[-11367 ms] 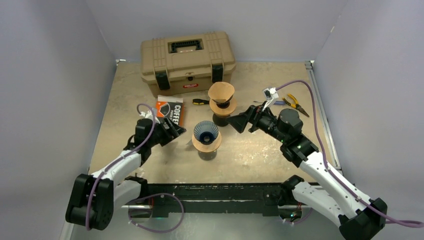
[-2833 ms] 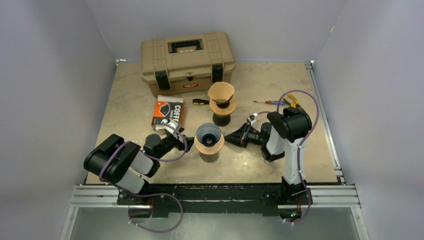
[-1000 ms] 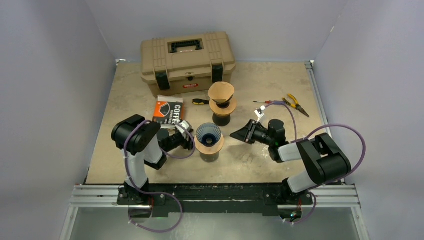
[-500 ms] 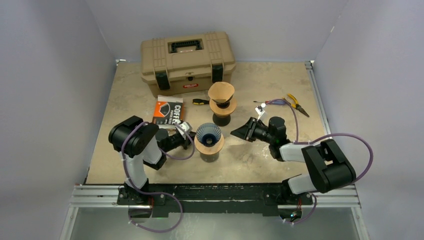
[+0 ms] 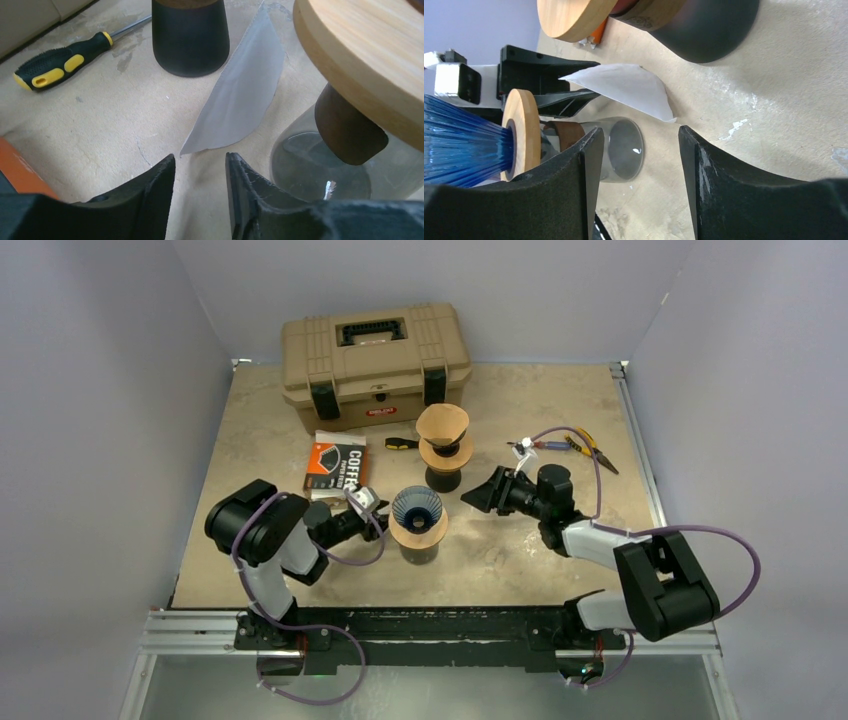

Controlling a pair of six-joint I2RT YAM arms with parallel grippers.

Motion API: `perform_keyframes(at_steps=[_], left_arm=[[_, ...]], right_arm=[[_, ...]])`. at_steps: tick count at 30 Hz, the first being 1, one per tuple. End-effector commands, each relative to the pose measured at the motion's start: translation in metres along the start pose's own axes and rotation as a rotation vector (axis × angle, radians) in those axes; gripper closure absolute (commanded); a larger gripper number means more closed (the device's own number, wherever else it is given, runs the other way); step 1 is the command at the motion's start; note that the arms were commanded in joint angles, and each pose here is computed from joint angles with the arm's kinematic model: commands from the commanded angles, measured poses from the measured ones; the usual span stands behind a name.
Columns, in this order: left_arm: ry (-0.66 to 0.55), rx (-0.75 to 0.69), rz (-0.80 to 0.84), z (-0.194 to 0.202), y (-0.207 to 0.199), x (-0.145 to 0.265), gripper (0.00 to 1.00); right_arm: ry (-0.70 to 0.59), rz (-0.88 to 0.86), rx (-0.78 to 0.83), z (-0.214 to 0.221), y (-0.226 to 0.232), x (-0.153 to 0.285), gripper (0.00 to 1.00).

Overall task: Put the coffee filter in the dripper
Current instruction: Pick up the coffee filter from the center of the board.

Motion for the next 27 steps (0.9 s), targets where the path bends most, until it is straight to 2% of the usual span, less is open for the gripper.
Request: perform_keyframes(at_steps=[1, 3, 4, 8, 21, 25, 27], left_arm=[[-0.224, -0.139, -0.034, -0.046, 0.007, -0.003, 0.48], [-0.223, -0.145, -0.049, -0.046, 0.010, -0.005, 0.27], [-0.225, -0.151, -0.055, -0.047, 0.012, -0.007, 0.23], [-0.238, -0.174, -0.046, -0.049, 0.016, -0.016, 0.21], [-0.285, -0.166, 0.065, -0.058, 0.015, -0.037, 0.36], [-0.276, -0.152, 0.115, -0.055, 0.010, -0.038, 0.46], [-0.270, -0.123, 0.139, -0.053, 0.006, -0.038, 0.56]], right_arm=[[-0.028, 0.023, 0.065, -0.012, 0.000, -0.002, 0.40], [-0.030, 0.024, 0.067, -0.013, 0.000, -0.003, 0.39], [-0.029, 0.024, 0.067, -0.013, 0.000, -0.003, 0.39], [-0.023, 0.026, 0.071, -0.012, -0.001, -0.003, 0.39], [-0.002, 0.024, 0.071, -0.010, -0.002, -0.004, 0.39], [0.001, 0.024, 0.073, -0.010, -0.002, -0.005, 0.39], [0.003, 0.025, 0.073, -0.010, -0.003, -0.005, 0.39]])
Point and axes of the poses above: each gripper's point midway between its finger pads, its own x axis back along the fingers, its own y axis along the line the jaws close on, z = x × y, the point moved 6 cm from there along x, back along the fingers, and after that the axes turned 1 degree about -x, right-handed, at the moved point
